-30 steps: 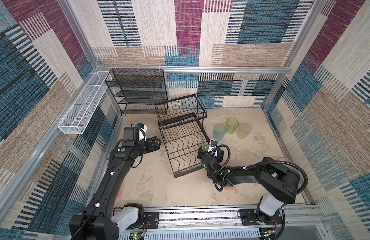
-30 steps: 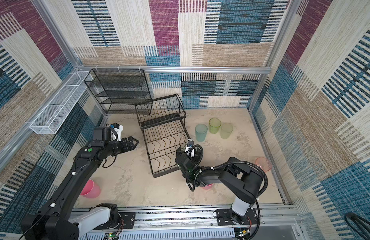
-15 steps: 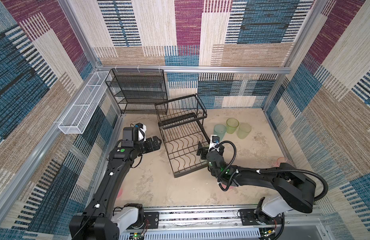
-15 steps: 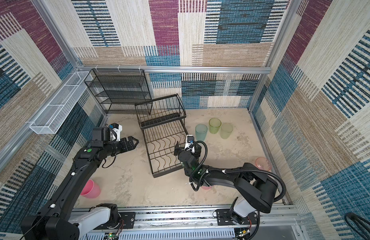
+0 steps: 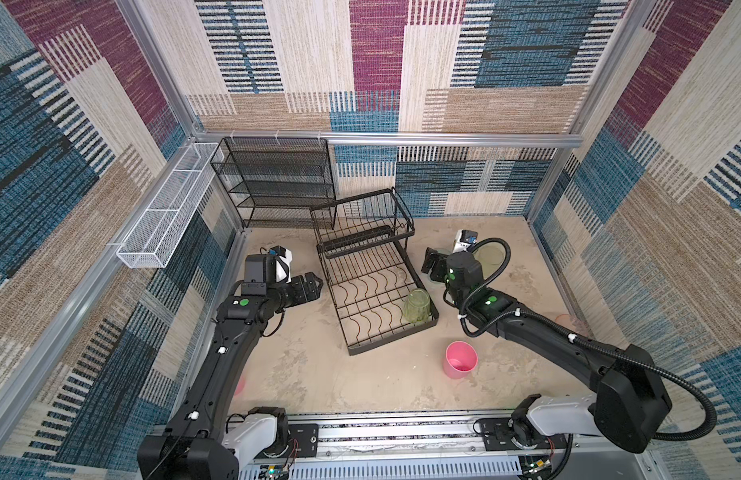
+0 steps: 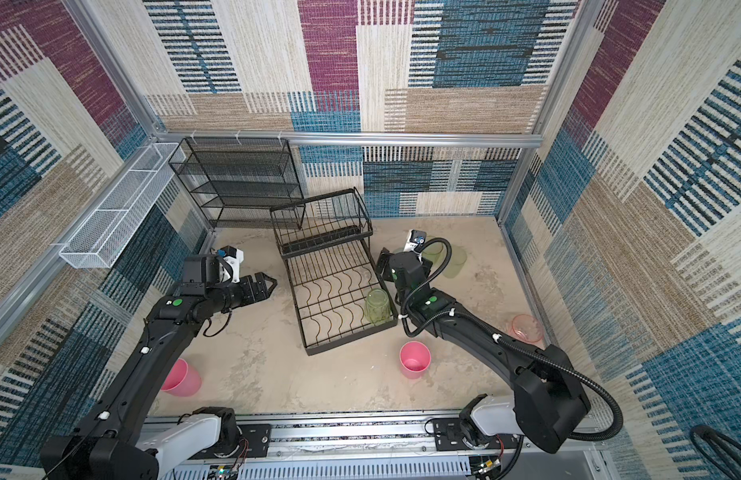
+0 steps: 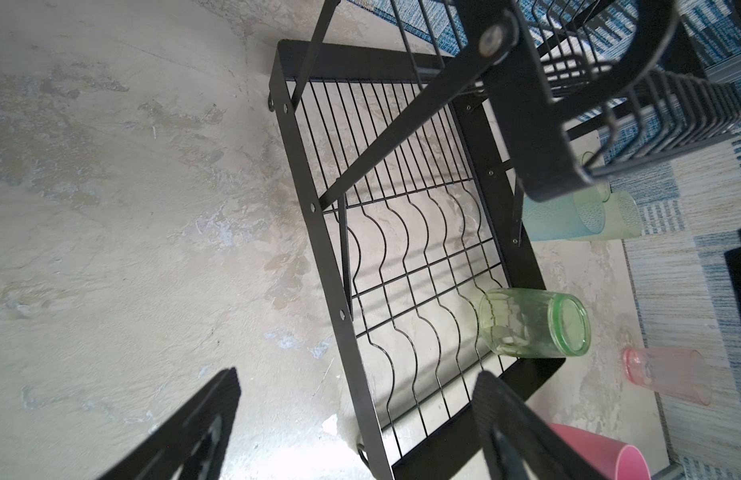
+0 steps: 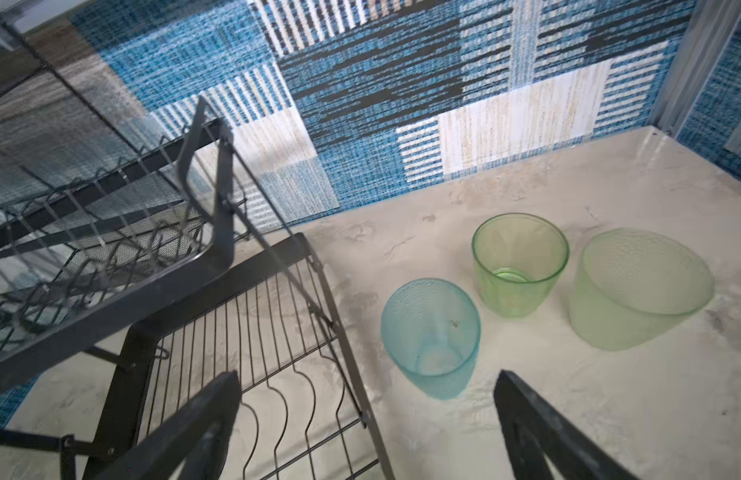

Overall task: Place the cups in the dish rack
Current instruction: 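Open the right gripper and move it toward the teal cup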

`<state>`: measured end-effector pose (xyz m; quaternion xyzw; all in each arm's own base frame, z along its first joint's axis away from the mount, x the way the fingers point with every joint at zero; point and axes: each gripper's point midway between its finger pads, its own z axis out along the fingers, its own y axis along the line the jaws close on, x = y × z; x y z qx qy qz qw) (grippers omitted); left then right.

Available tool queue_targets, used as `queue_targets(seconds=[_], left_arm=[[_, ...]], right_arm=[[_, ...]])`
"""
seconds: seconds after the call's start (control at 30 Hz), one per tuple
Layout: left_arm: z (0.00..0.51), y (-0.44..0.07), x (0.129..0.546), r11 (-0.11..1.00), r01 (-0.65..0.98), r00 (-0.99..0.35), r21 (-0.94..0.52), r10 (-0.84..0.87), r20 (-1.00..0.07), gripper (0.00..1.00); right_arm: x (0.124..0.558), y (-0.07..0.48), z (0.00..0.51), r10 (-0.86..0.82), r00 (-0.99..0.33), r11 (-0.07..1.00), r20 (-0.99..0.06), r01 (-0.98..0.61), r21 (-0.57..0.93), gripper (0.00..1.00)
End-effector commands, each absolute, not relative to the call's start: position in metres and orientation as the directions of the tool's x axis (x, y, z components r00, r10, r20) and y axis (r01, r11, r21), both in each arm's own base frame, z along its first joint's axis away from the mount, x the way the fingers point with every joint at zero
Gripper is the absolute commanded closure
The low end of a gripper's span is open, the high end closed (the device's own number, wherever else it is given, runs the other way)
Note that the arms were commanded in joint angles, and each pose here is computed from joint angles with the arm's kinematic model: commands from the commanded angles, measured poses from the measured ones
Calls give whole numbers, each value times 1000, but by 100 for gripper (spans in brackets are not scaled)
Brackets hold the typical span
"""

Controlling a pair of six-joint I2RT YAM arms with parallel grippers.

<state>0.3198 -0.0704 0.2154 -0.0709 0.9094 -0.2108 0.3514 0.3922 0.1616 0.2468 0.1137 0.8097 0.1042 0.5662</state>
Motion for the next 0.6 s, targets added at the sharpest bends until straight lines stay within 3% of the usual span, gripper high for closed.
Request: queue_targets(seconds=[0.0,0.23,0.57], left_arm=[[218,-72,319,898,36,-739,-438,-271,-617,9],[239,-91,310,864,185,-707,-468,-214,-674,10],[271,-139,288,713,472,-638,-518,-130,-759,10]], right_arm=[[390,160,232,284,-458,954,-842,47,296,5],[405,151,223,294,-547,946,-784,53,319,10],[426,138,207,233,-654,963,-720,54,264,13]])
